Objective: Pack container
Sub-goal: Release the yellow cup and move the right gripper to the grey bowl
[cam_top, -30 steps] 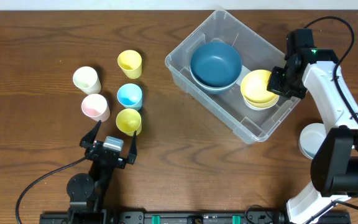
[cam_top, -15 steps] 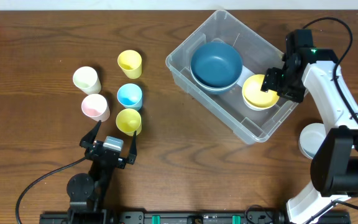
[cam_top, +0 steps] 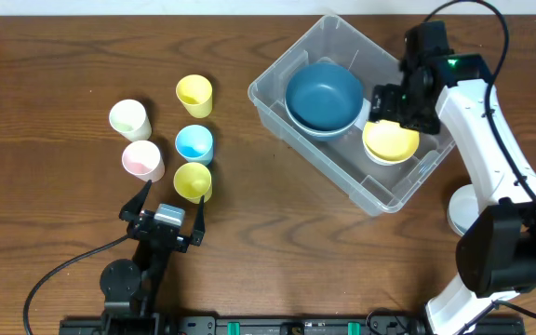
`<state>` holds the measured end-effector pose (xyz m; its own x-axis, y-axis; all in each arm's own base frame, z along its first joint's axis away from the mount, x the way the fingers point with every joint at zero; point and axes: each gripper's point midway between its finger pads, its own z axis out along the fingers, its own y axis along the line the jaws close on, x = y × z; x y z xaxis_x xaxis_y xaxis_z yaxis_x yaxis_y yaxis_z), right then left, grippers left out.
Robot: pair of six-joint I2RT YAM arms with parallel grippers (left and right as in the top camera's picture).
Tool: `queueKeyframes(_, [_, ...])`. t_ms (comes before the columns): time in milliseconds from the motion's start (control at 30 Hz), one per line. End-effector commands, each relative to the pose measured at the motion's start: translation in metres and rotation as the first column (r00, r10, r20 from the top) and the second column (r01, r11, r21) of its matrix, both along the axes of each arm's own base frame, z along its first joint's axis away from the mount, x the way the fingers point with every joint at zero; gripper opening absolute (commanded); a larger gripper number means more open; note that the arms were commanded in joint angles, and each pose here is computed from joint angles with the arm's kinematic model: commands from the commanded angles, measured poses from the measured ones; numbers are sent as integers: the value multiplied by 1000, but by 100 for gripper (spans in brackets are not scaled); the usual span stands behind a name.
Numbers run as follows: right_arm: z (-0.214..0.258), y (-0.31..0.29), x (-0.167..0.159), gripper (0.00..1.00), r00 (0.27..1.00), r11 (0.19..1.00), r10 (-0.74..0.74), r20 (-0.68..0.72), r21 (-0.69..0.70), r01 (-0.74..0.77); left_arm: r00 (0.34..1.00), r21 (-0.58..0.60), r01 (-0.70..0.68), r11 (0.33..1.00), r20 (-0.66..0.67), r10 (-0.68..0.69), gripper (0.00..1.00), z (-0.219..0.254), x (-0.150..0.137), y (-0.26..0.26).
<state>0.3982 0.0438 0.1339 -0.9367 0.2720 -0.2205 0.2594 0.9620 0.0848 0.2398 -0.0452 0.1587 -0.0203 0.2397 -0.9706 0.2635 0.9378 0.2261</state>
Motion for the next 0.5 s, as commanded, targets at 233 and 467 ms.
queueKeyframes(233, [93, -110, -16, 85, 916, 945, -316, 248, -8, 328, 999, 5, 8, 1000, -45, -8, 98, -16, -1, -1])
queueKeyframes(467, [124, -157, -88, 86, 772, 794, -595, 223, 16, 608, 999, 5, 8, 1000, -45, -8, 98, -16, -1, -1])
